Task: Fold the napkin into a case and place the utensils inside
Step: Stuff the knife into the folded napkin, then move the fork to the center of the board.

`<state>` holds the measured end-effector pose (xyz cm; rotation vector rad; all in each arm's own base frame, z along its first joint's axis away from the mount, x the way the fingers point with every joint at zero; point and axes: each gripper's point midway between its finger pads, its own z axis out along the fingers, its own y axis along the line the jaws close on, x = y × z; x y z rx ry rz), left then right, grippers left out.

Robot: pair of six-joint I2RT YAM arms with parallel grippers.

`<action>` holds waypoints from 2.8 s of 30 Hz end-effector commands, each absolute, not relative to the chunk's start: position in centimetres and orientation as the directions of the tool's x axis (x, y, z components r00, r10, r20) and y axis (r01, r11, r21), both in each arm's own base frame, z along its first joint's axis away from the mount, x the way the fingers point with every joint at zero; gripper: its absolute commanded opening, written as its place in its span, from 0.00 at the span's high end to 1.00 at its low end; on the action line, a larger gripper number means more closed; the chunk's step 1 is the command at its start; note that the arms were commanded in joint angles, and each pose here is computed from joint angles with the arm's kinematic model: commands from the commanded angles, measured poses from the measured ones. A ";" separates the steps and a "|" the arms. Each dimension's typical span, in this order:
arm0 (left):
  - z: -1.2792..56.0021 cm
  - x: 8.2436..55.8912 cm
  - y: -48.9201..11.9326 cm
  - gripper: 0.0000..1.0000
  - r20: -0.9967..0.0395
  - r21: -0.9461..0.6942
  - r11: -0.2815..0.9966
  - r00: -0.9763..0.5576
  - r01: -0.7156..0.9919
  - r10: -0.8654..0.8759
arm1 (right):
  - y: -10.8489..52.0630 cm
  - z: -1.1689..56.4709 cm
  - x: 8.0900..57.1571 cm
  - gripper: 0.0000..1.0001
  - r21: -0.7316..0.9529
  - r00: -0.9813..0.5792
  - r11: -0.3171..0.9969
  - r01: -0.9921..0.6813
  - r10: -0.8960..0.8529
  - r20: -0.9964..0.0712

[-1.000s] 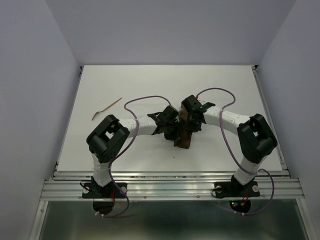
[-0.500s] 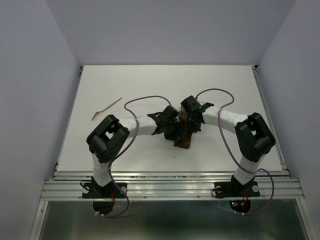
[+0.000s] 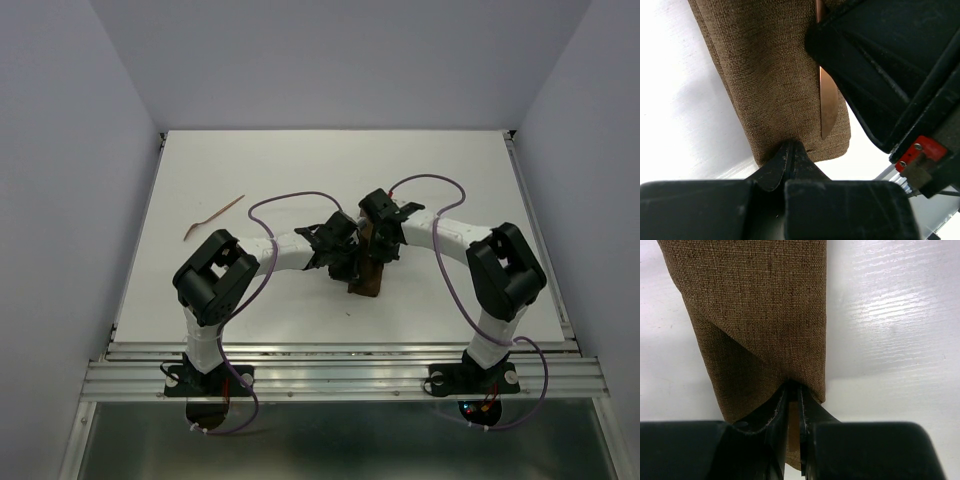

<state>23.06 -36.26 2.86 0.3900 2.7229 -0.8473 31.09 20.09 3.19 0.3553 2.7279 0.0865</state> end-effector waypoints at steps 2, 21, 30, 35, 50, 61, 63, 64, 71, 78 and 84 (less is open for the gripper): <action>1.7 21.7 -34.9 1.00 -0.285 -0.486 0.811 -0.936 0.326 0.206 | 21.1 4.4 33.3 0.93 0.135 -0.857 0.960 0.246 0.280 -0.432; 1.6 21.7 -34.9 1.00 -0.283 -0.481 0.814 -0.937 0.324 0.205 | 20.5 4.2 32.7 0.93 0.111 -0.868 0.970 0.217 0.244 -0.433; 1.6 21.7 -34.9 1.00 -0.285 -0.484 0.813 -0.936 0.325 0.205 | 20.5 4.4 32.8 0.92 0.113 -0.866 0.971 0.209 0.237 -0.440; 1.6 21.7 -34.9 1.00 -0.285 -0.484 0.813 -0.936 0.325 0.205 | 20.5 4.7 33.0 0.92 0.111 -0.865 0.975 0.191 0.221 -0.450; 2.1 22.0 -35.0 1.00 -0.296 -0.479 0.815 -0.934 0.327 0.200 | 21.0 4.8 32.7 0.74 0.137 -0.871 0.973 0.183 0.225 -0.437; 4.7 22.4 -35.1 0.88 -0.344 -0.486 0.800 -0.918 0.353 0.196 | 21.1 7.4 30.9 0.46 0.209 -0.874 0.965 0.156 0.233 -0.426; 5.7 22.7 -35.2 0.80 -0.364 -0.485 0.795 -0.911 0.363 0.194 | 20.6 8.0 30.2 0.41 0.208 -0.875 0.966 0.154 0.232 -0.426; 5.9 22.6 -35.0 0.77 -0.362 -0.481 0.798 -0.911 0.364 0.198 | 20.5 9.0 30.1 0.38 0.220 -0.866 0.964 0.152 0.237 -0.441; 8.3 24.2 -32.4 0.62 -0.406 -0.420 0.832 -0.895 0.362 0.185 | 16.5 11.4 29.7 0.19 0.127 -0.795 0.964 0.235 0.265 -0.545; 12.7 30.4 -24.7 0.38 -0.503 -0.340 0.907 -0.863 0.247 0.047 | 14.9 11.4 30.4 0.17 0.098 -0.763 0.954 0.284 0.286 -0.580; 14.5 36.3 -15.7 0.31 -0.553 -0.250 0.967 -0.827 0.051 -0.099 | 15.5 11.0 31.2 0.14 0.096 -0.767 0.961 0.261 0.266 -0.583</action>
